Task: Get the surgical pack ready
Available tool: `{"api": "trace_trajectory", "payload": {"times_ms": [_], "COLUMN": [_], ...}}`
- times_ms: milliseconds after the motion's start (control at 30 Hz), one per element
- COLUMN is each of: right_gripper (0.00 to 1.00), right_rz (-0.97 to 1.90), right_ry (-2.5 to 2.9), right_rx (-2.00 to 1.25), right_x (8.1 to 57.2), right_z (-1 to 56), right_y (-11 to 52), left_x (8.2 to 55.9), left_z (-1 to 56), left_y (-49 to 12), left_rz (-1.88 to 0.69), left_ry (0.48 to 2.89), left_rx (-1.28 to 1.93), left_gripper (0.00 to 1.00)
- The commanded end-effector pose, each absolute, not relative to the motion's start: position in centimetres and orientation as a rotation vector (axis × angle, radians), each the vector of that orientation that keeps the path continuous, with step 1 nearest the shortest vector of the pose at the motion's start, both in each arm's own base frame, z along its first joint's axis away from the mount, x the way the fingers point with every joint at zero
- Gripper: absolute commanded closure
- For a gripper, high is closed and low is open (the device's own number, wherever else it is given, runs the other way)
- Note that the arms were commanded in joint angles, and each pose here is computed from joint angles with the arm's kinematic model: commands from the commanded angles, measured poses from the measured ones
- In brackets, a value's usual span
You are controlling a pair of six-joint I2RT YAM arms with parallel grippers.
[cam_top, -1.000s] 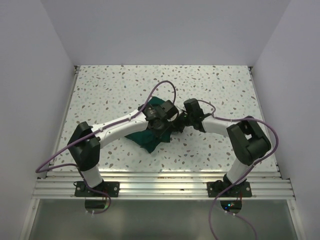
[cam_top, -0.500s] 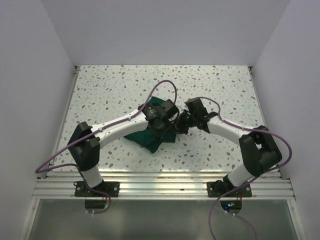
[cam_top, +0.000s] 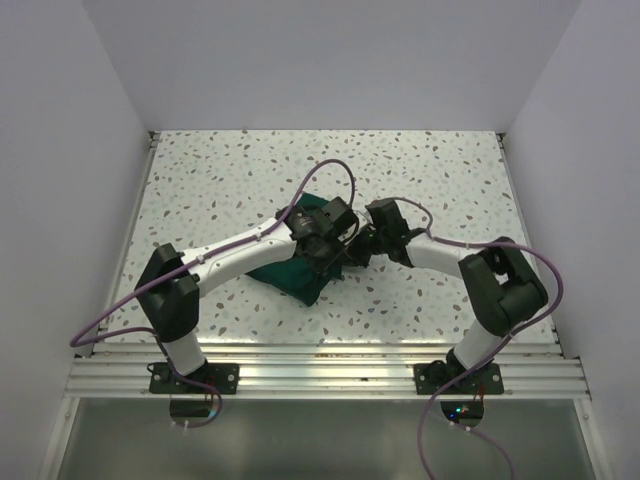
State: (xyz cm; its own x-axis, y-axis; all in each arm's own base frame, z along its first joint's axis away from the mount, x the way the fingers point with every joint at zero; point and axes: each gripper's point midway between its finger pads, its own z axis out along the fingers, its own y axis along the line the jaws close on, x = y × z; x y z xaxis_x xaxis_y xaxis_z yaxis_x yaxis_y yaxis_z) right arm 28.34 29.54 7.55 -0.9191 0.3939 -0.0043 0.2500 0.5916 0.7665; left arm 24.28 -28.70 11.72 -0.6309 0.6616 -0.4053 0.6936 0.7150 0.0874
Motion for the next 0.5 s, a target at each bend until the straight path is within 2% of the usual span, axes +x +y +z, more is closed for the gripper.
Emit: {"api": "trace_trajectory", "payload": {"times_ms": [0,200,467], "right_gripper": [1.0,1.0,1.0], "right_rz": [1.369,1.451,1.491], "right_ry": [2.513,2.438,2.367], "right_rx": [0.505,0.521,0.588], "right_x": [30.4,31.4,33.0], "right_z": [9.7,10.6,8.1], "right_y": [31.5,32.5,33.1], "left_x": [25.0,24.9,24.8], "left_z": [15.4,15.5,15.0], "left_y": [-31.4,-31.4,-31.7], "left_rz": [-0.26,-0.267,-0.284], "left_ry": [2.387,2.379,2.389], "left_rx": [1.037,1.048,1.056], "left_gripper": [1.0,1.0,1.0]}}
